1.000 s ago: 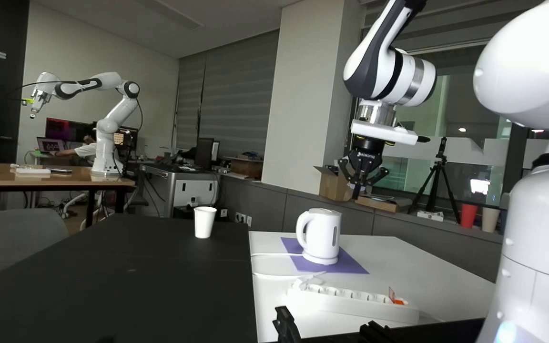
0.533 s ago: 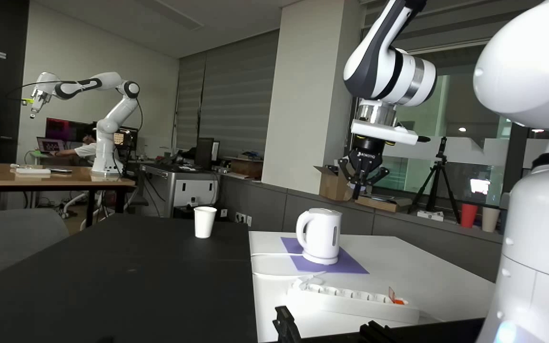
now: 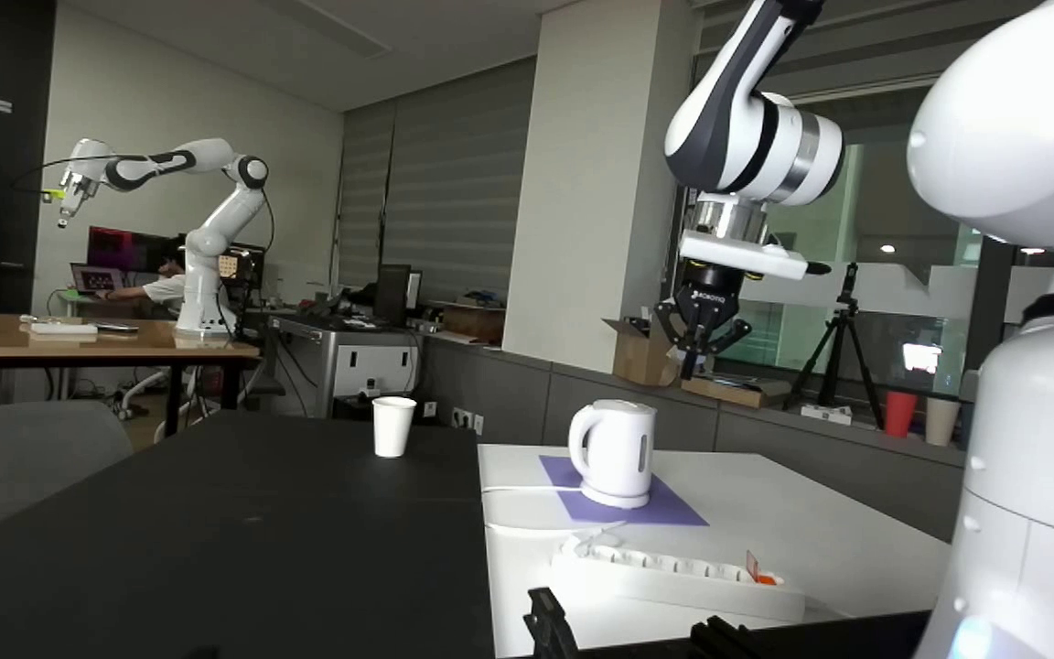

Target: Turn on the switch on the adapter

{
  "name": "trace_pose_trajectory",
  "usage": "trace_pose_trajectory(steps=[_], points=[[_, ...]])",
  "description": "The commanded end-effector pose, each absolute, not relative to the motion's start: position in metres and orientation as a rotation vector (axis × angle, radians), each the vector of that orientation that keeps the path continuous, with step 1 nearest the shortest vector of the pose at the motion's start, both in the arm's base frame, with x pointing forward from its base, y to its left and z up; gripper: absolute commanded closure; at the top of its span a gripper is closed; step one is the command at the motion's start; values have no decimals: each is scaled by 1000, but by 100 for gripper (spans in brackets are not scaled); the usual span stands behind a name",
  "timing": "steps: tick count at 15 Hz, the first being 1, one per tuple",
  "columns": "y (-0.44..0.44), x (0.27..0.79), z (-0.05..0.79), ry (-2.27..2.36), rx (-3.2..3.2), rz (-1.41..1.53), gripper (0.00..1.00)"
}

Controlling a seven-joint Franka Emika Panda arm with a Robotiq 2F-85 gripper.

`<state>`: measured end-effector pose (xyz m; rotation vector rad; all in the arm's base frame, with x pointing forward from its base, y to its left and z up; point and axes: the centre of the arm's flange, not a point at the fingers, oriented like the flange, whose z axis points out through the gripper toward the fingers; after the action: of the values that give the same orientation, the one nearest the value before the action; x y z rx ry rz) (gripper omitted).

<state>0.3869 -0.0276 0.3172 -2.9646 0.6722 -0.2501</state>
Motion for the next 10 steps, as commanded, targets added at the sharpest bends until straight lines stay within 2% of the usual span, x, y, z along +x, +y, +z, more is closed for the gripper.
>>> trace_pose_trajectory(steps=[1, 5, 10], points=[[-61, 372, 301, 771, -2921, -385, 100], [-90, 379, 263, 886, -2878, -529, 100], [-91, 368, 209, 907, -2934, -512, 100]])
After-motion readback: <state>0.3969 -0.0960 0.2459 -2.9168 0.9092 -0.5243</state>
